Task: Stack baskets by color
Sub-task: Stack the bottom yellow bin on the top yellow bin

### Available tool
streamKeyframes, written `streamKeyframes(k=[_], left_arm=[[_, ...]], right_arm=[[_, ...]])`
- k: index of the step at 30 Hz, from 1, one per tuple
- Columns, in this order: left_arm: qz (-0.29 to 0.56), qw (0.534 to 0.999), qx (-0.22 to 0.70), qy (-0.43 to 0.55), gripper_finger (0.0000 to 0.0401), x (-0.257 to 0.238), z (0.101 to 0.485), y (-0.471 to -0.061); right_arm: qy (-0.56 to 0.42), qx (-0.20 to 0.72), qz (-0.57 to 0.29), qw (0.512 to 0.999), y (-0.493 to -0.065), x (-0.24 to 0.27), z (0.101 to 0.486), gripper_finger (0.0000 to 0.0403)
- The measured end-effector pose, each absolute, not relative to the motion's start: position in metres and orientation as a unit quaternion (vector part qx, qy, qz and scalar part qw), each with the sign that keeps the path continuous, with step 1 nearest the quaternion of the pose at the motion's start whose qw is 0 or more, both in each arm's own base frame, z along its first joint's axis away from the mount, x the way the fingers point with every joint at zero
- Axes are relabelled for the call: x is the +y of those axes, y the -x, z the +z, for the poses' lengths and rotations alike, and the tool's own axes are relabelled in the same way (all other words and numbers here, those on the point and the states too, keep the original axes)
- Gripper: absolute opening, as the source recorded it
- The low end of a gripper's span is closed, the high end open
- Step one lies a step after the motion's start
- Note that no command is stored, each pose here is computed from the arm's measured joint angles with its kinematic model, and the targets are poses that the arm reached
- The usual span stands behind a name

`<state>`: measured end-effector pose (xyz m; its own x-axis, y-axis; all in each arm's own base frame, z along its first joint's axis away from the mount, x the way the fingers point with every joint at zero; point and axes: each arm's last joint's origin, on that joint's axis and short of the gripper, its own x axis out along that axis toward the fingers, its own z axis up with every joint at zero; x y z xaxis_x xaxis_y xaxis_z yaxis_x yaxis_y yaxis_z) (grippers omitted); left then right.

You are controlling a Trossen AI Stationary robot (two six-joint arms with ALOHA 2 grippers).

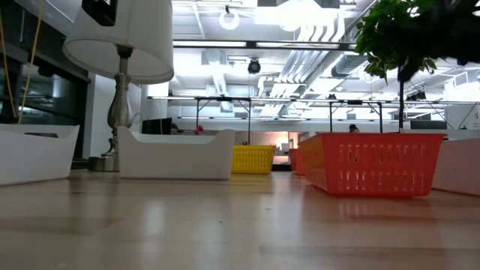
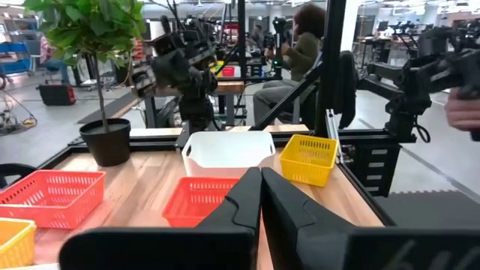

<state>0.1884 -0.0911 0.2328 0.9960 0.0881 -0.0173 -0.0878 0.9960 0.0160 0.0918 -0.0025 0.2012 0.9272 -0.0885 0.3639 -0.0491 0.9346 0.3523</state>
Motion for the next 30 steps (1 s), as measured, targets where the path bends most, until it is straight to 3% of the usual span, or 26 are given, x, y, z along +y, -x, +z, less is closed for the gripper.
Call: streamKeyframes(k=[5, 17, 25, 30], left_arm=[[0.057, 0.998, 0.009, -0.008, 0.0000, -0.090, 0.233, -0.188], [0.057, 0.998, 0.008, -0.001, 0.0000, -0.090, 0.233, -0.188], [0.057, 0.998, 0.008, 0.007, 0.0000, -0.090, 0.233, -0.188], [0.057, 0.998, 0.010, 0.009, 0.0000, -0.090, 0.232, -0.188]], right_arm=[[-0.137, -0.253, 0.155, 0.945, -0.090, 0.009, 0.219, 0.0000], [-0.092, -0.127, 0.219, 0.963, -0.145, 0.042, 0.252, 0.0000], [-0.082, -0.030, 0.160, 0.983, -0.196, 0.055, 0.280, 0.0001], [-0.118, 0.134, 0.098, 0.979, -0.219, 0.071, 0.306, 0.0023]])
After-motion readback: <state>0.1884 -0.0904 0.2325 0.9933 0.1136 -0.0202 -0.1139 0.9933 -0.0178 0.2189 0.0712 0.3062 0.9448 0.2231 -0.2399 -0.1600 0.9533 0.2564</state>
